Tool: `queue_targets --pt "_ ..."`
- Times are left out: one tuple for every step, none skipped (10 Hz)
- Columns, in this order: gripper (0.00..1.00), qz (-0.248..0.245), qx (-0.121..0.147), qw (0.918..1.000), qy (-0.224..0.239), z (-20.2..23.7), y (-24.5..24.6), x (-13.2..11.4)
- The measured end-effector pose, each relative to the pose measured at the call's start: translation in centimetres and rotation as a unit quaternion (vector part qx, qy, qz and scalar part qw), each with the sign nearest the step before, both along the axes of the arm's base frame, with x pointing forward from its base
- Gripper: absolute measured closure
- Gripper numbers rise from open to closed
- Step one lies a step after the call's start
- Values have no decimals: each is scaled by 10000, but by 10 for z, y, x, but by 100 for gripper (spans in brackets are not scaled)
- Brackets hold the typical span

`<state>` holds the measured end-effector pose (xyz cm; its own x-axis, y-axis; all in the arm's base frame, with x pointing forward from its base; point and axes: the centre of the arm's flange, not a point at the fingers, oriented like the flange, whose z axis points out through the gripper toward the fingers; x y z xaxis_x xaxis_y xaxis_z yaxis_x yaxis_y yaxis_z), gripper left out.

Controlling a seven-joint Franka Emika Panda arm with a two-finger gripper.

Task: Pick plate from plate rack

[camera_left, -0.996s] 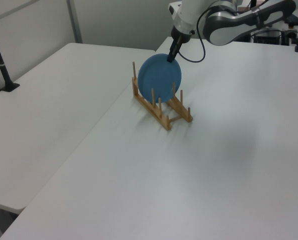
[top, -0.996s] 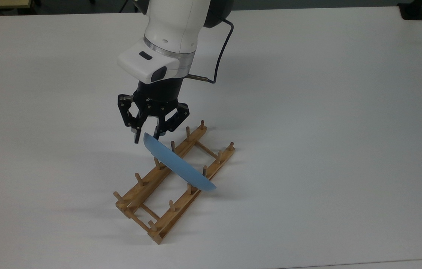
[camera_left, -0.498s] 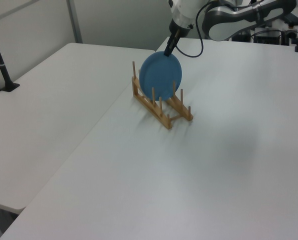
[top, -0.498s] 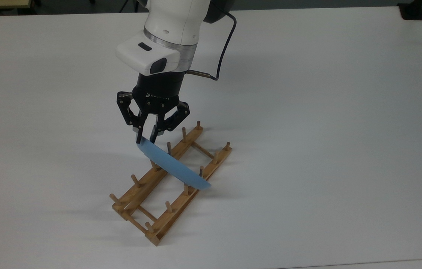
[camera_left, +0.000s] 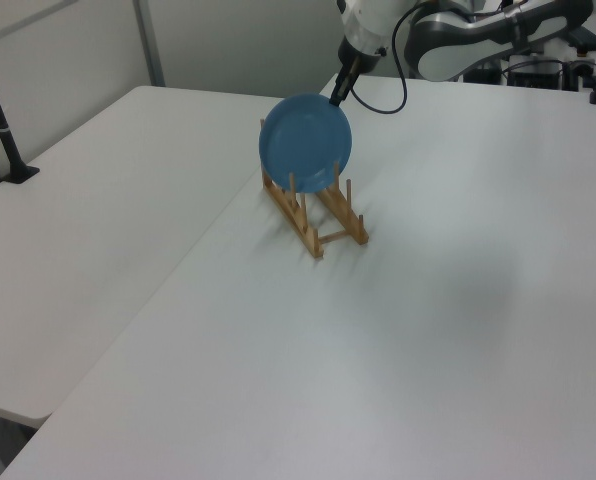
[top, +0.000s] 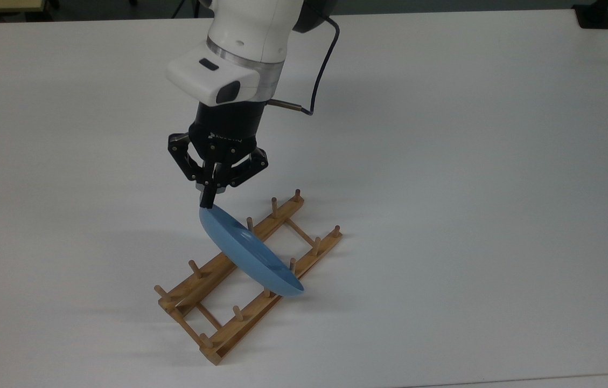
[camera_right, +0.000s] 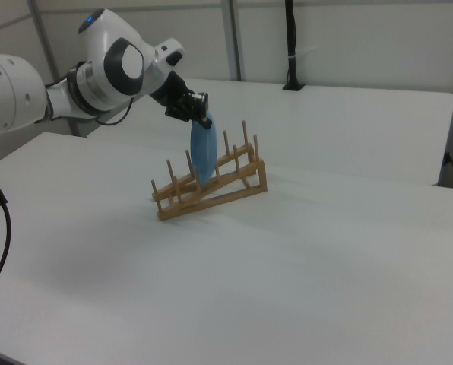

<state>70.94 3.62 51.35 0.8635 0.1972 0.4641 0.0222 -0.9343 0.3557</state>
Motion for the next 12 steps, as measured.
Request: queue_targets --pt "99 -20 -2 9999 -119 15 -3 -2" --pt "99 -39 -7 9998 -206 27 -5 -5" --pt "99 -45 -9 9997 -229 31 -6 -6" --pt "90 -45 -10 9998 -207 28 -6 -7" --pt "70 -44 -10 9998 -182 26 -5 -7" --pt "49 -38 -11 9999 -141 21 -4 -7" --pt "48 -33 -13 9999 -105 17 -3 -7" --pt "48 -23 -15 10000 -47 11 -2 -6" --pt "49 -17 -15 10000 6 4 -1 -5" --pt "49 4 -46 9999 105 -10 1 -3" --pt "51 32 -116 9998 169 -20 2 0" --pt "55 52 -163 9997 193 -24 2 0"
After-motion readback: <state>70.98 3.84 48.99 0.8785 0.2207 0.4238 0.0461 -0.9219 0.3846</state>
